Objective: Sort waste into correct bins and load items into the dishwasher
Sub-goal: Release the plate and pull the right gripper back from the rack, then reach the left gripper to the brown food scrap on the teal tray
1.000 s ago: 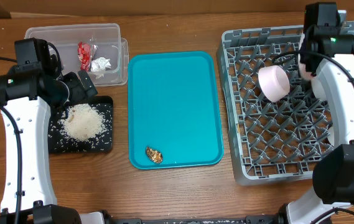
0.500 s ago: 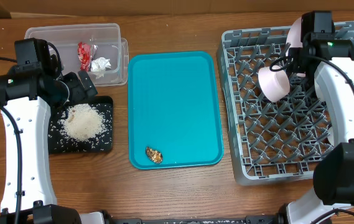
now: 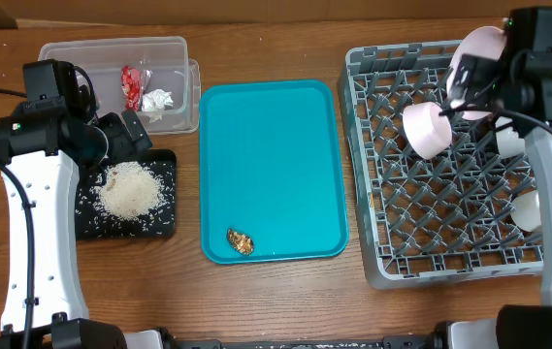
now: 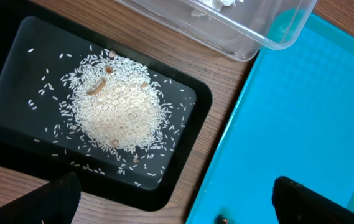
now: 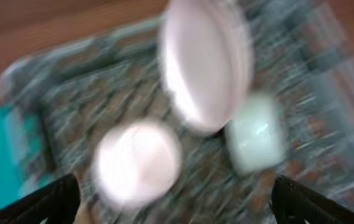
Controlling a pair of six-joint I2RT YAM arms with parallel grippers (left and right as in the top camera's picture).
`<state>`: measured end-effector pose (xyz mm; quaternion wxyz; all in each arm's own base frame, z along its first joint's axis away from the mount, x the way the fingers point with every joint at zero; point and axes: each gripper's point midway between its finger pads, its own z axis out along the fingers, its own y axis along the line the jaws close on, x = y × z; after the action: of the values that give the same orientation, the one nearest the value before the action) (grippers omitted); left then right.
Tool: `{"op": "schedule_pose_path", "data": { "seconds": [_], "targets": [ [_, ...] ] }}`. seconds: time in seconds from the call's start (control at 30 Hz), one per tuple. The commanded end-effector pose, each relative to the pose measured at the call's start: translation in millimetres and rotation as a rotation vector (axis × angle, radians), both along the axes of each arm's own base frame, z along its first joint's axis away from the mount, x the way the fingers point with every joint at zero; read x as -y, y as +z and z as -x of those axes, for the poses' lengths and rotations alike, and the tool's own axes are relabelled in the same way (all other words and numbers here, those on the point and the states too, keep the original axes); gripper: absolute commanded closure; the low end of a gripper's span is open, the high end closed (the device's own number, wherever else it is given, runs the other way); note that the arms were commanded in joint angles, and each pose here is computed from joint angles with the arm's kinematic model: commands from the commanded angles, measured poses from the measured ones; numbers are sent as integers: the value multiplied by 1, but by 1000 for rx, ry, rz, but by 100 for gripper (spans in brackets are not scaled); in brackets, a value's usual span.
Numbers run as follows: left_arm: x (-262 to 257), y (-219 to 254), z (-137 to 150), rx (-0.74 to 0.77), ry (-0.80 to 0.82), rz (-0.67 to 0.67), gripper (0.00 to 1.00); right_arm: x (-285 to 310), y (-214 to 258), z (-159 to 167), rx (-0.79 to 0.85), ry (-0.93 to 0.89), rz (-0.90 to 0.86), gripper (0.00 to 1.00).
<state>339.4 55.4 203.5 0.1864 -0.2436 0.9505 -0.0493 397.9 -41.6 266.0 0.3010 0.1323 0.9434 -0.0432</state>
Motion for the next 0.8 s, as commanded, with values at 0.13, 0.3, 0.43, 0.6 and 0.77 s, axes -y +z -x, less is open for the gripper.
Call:
{"op": "schedule_pose_path", "data": {
  "seconds": [0.13,0.3,0.43,0.6,0.77],
  "targets": [
    [1,9,-3,28,9,11,0,-98,-26,32,-194,266,-397,0],
    [3,9,-3,29,5,23,0,-137,-40,48,-269,359,-386,0],
    [7,6,3,0,-5,30,0,-135,-54,53,-312,264,-331,0],
    [32,2,10,-39,-106,25,0,-107,-60,56,-332,153,-248,0],
    [76,-9,20,-96,-264,19,0,-85,-63,65,-375,97,-225,0]
  ]
}}
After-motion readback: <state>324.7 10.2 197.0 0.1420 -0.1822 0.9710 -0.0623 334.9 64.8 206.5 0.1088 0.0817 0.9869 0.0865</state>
